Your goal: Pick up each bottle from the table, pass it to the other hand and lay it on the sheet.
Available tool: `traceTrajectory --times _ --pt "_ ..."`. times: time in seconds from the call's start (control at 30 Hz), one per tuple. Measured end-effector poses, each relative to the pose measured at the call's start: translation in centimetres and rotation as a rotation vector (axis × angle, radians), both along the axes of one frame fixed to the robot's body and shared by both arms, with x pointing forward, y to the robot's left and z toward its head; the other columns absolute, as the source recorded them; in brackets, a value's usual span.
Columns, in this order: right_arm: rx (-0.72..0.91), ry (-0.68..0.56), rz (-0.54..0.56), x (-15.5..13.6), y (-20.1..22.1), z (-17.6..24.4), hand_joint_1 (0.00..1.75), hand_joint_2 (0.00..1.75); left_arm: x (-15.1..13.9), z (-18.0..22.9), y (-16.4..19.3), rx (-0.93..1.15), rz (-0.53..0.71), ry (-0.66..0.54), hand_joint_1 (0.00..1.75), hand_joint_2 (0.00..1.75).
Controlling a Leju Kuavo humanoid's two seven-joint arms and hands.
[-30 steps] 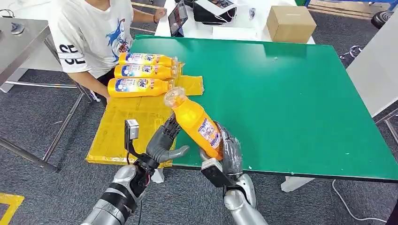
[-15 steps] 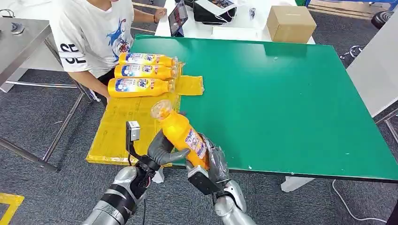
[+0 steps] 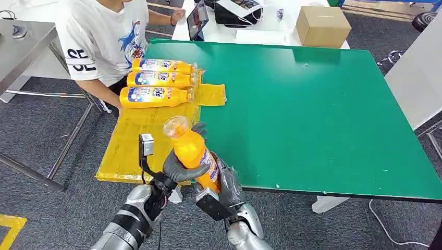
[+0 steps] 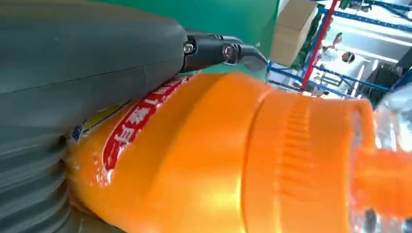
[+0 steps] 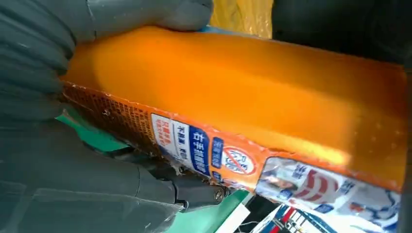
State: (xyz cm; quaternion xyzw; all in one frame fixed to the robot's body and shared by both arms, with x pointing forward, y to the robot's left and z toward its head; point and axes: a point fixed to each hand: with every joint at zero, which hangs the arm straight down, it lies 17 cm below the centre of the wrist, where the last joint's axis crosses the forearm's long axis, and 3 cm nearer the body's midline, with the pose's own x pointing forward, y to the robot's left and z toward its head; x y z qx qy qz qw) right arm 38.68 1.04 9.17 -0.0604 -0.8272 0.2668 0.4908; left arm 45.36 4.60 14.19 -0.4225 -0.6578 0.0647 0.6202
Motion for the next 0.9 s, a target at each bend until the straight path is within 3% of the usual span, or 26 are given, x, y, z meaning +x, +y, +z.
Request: traceTrajectory --times 0.03,0.07,0.1,0.9 --pt "0.004 0.002 0.000 0.00 0.16 0.05 1.75 1.75 0.01 0.13 -0.02 -0.006 -0.003 -0.002 0.12 1.75" --pt "0.004 -0.001 -0.001 0.04 0.24 0.13 1.75 1.75 0.03 0.23 0.04 -0.011 -0.006 -0.003 1.55 1.75" --pt "0.003 -0.003 0.001 0.04 0.39 0.19 1.75 1.75 -0.01 0.32 0.02 -0.017 -0.013 -0.004 1.75 1.75" --pt "-0.029 -0.022 0.002 0.05 0.88 -0.02 1.75 1.75 -0.27 0.89 0.62 -0.088 -0.048 0.003 1.75 1.75"
